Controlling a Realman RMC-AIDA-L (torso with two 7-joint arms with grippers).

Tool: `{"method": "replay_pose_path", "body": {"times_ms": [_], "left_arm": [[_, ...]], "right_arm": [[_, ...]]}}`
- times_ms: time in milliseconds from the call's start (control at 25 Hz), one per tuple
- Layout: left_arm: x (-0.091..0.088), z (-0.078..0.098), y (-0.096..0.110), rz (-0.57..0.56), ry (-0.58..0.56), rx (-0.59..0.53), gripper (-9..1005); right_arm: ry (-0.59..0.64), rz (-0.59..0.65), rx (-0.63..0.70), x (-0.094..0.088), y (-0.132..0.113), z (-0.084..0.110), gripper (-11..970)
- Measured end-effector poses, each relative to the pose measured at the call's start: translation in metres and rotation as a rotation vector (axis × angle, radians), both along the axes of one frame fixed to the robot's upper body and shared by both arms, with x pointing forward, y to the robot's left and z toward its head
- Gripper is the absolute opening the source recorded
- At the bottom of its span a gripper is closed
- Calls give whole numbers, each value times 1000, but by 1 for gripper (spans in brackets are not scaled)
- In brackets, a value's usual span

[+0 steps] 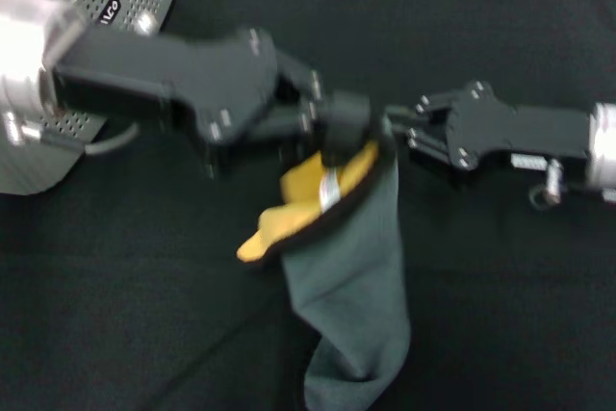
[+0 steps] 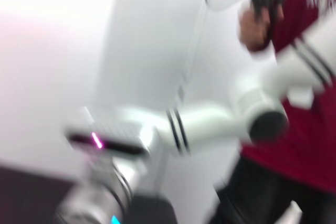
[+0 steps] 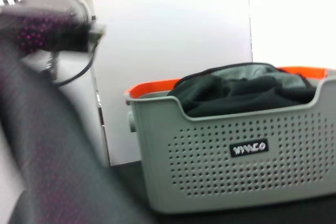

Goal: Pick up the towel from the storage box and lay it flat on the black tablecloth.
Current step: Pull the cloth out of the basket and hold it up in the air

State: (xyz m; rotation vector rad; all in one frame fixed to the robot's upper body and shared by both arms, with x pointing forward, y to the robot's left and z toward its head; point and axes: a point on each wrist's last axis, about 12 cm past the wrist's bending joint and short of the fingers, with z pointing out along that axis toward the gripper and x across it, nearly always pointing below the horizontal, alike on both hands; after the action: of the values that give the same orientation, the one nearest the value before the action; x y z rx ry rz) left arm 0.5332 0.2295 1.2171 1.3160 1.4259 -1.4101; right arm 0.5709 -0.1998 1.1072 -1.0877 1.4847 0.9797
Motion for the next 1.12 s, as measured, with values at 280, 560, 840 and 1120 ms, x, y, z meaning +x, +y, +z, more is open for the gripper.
{"method": "replay_pose_path", "body": {"times_ms": [280, 560, 840, 1120], "left_arm": [[14, 9, 7, 144, -47, -73, 15], [20, 8, 1, 198, -44, -97, 15], [27, 11, 3, 289, -43, -154, 15], [31, 14, 5, 343, -38, -199, 15]], "right_arm": [[72, 33, 46, -27, -15, -14, 155], [113, 1, 90, -47, -30, -25, 502], [83, 49, 237, -78, -57, -15, 582], [113, 210, 255, -95, -36, -19, 578]]}}
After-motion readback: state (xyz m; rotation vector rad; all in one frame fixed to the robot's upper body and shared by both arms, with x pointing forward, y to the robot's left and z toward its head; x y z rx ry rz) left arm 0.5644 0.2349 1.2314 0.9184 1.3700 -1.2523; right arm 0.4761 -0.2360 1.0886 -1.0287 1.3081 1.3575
